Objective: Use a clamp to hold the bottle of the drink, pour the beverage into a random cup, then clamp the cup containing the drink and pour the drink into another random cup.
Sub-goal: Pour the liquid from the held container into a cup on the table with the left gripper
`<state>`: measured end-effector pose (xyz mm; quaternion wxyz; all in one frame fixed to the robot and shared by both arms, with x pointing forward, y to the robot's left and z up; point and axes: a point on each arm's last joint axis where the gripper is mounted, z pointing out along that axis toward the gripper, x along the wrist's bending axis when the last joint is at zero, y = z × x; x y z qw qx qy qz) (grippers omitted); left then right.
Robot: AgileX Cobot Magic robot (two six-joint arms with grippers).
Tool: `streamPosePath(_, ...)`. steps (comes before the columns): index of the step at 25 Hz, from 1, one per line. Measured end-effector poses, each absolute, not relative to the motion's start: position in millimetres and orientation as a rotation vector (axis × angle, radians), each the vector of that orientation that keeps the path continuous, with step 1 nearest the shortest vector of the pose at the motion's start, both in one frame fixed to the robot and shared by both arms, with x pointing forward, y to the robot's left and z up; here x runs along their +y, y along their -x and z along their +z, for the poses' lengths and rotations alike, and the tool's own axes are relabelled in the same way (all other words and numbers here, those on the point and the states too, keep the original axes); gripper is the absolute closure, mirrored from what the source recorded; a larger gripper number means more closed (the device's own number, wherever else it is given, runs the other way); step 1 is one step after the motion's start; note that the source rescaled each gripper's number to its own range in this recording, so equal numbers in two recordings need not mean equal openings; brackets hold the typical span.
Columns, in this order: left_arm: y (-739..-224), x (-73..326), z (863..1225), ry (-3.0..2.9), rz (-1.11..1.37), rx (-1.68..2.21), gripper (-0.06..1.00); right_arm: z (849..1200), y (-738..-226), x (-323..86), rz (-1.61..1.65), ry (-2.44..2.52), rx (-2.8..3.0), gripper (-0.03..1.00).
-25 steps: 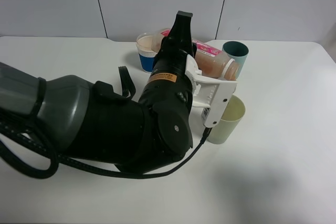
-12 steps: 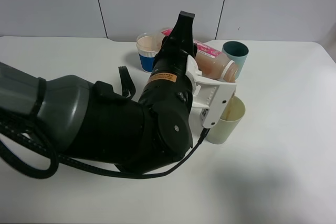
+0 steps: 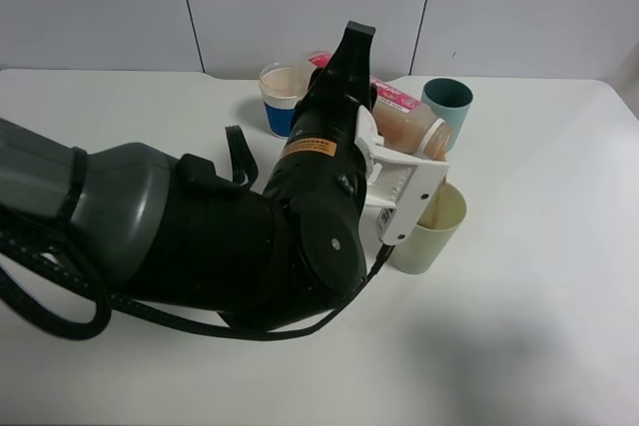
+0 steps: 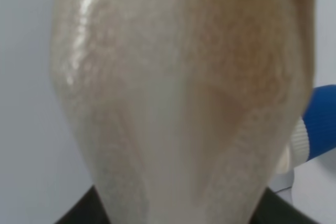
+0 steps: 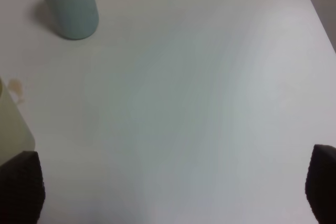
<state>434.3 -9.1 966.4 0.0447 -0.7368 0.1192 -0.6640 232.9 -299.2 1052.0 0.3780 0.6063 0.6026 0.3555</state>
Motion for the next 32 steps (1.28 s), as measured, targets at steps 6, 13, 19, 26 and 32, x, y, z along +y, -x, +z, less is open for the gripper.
streamPosePath(6, -434.4, -9.3, 966.6, 2.242, -2.027, 0.376, 0.94, 1052.0, -232.9, -299.2, 0.909, -1.550, 1.540, -0.03)
streamPosePath(13, -434.4, -9.7, 967.5, 2.223, -2.033, 0.397, 0.94, 1052.0, -232.9, -299.2, 0.909, -1.550, 1.540, -0.03)
streamPosePath(19, -434.4, -10.1, 967.8, 2.218, -2.037, 0.404, 0.94, 1052.0, -232.9, -299.2, 0.909, -1.550, 1.540, -0.03)
streamPosePath(26, -434.4, -10.7, 968.3, 2.201, -2.036, 0.432, 0.94, 1052.0, -232.9, -299.2, 0.909, -1.550, 1.540, -0.03)
streamPosePath(32, -434.4, -12.1, 969.5, 2.186, -2.054, 0.454, 0.94, 1052.0, -232.9, -299.2, 0.909, -1.550, 1.540, -0.03)
